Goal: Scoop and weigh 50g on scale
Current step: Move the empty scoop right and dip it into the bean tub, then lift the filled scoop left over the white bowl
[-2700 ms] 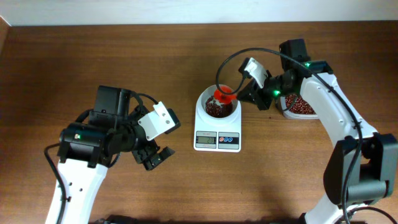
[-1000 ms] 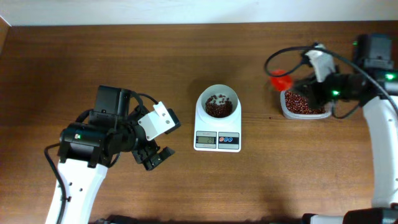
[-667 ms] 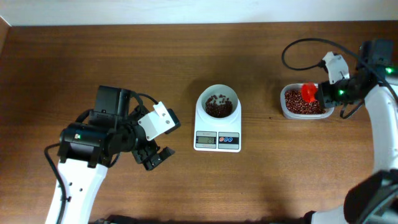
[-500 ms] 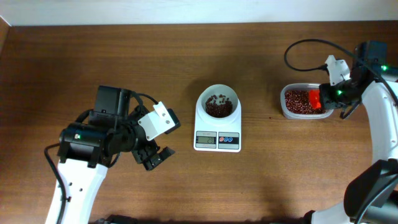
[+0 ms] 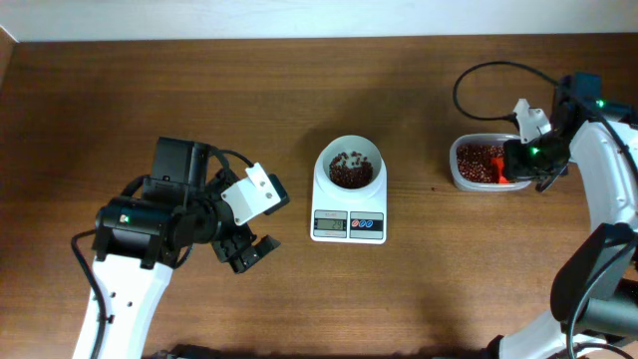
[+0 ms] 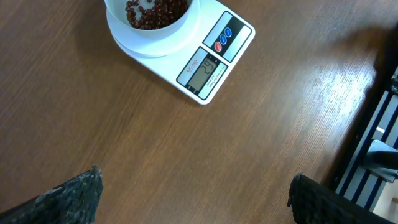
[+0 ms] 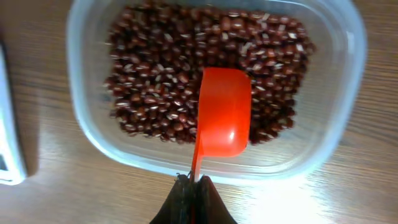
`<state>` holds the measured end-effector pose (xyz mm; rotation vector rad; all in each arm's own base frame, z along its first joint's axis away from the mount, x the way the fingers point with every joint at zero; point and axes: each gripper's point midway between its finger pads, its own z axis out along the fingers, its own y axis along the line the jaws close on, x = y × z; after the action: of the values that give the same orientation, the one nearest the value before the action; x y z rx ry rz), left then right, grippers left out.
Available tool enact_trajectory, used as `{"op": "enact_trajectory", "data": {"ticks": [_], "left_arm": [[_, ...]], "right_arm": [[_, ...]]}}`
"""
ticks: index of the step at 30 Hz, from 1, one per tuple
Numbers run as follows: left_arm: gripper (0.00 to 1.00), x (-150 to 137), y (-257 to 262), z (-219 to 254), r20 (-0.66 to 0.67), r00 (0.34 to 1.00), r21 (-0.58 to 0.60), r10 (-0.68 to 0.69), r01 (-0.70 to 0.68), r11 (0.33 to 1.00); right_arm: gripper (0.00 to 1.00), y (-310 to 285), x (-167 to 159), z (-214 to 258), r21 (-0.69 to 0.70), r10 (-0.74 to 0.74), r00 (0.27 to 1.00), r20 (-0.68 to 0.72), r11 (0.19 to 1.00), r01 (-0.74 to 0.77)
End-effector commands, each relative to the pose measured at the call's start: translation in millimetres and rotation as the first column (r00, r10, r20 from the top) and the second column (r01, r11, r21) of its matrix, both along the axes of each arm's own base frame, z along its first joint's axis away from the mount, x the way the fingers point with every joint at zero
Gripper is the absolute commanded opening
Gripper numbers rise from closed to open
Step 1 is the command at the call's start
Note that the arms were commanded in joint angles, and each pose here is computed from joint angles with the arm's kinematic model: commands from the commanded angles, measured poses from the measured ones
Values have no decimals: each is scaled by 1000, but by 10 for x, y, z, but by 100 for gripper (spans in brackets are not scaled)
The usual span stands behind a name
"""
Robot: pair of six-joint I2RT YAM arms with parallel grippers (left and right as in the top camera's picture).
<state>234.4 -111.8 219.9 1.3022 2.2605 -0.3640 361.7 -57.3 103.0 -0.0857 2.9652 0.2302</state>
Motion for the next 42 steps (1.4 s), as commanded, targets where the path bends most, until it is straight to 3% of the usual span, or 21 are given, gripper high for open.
{"op": "enact_trajectory", "data": {"ticks": [1, 9, 17, 24, 42], "left_arm": [[99, -18, -11, -8, -9, 1000, -6, 6, -6, 1000], [99, -19, -11, -8, -10, 1000, -6, 6, -6, 1000], [99, -19, -11, -8, -10, 1000, -6, 6, -6, 1000], [99, -18, -11, -8, -9, 1000, -6, 5, -5, 1000], [99, -18, -11, -8, -9, 1000, -6, 5, -5, 1000]], "right_arm": [[4, 231, 5, -6, 145, 6, 1000, 1, 989, -6], [4, 400, 64, 118, 328, -18, 999, 47, 945, 1], [4, 35, 37, -10, 368, -128, 992, 11, 923, 115], [4, -127, 65, 61, 572, -213, 976, 47, 806, 148], [4, -263, -35, 478, 780, -322, 941, 101, 613, 127]]}}
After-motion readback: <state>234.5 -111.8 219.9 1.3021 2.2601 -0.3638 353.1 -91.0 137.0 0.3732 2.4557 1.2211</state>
